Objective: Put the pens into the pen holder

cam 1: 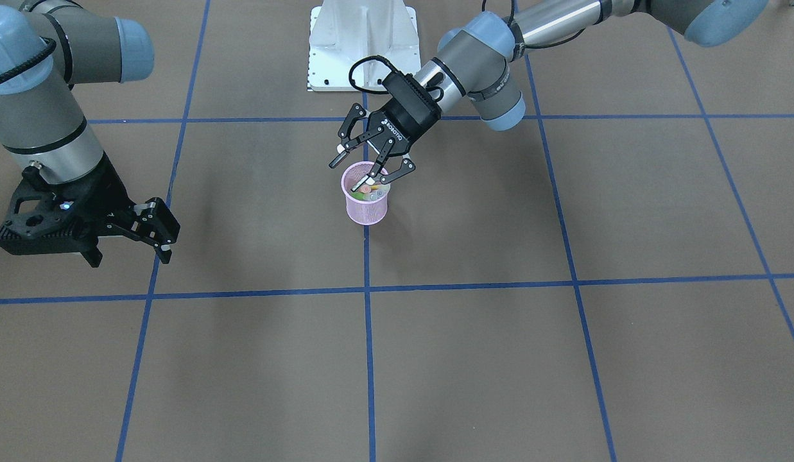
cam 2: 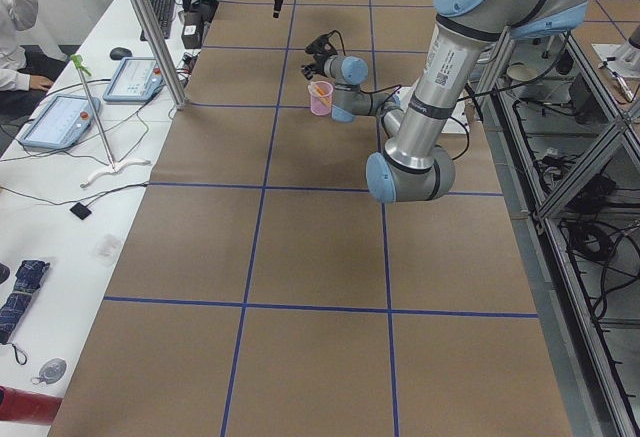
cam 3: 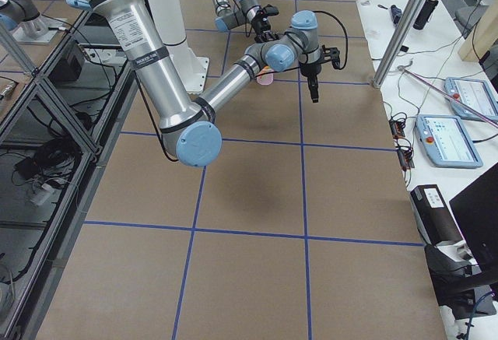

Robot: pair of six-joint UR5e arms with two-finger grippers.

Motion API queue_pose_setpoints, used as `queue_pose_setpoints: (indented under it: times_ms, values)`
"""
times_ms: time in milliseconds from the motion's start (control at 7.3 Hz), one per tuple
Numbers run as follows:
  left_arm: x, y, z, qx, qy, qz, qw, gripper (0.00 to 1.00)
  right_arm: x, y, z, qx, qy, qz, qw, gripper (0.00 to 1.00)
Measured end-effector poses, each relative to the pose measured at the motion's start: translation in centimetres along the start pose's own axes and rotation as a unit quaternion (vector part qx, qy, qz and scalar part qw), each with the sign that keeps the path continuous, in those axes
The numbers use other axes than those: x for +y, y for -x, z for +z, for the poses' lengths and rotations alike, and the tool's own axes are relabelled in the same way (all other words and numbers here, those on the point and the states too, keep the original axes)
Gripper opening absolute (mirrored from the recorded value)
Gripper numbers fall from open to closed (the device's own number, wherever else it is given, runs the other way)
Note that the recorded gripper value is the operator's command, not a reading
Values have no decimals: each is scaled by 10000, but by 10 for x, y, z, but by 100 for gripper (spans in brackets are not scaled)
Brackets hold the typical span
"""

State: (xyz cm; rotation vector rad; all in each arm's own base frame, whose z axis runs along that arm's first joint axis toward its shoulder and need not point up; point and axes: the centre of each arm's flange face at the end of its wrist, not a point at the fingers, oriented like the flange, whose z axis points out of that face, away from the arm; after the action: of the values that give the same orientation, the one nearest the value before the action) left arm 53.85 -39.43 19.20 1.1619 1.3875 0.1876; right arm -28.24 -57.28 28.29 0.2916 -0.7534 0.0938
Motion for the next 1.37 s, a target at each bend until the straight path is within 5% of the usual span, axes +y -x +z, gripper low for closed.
queue_pose_setpoints:
  times_ms: [411,822,1095,1369]
  values:
    - [-14,-3,-10,-69,108,23,9999,99,-7,-12,-7,-20,-7,-77,10000,100]
    - [-54,-8,-72,-993,1219,225,9873,99,-23,-78,-20,-54,155,-485,9987,100]
    - [-86,24,-115,-1688,2164,463,9605,99,-26,-163,-30,-25,301,-866,9958,100]
    - [-116,113,-166,-2044,3127,747,9246,99,-15,-264,-43,-4,445,-1208,9917,100]
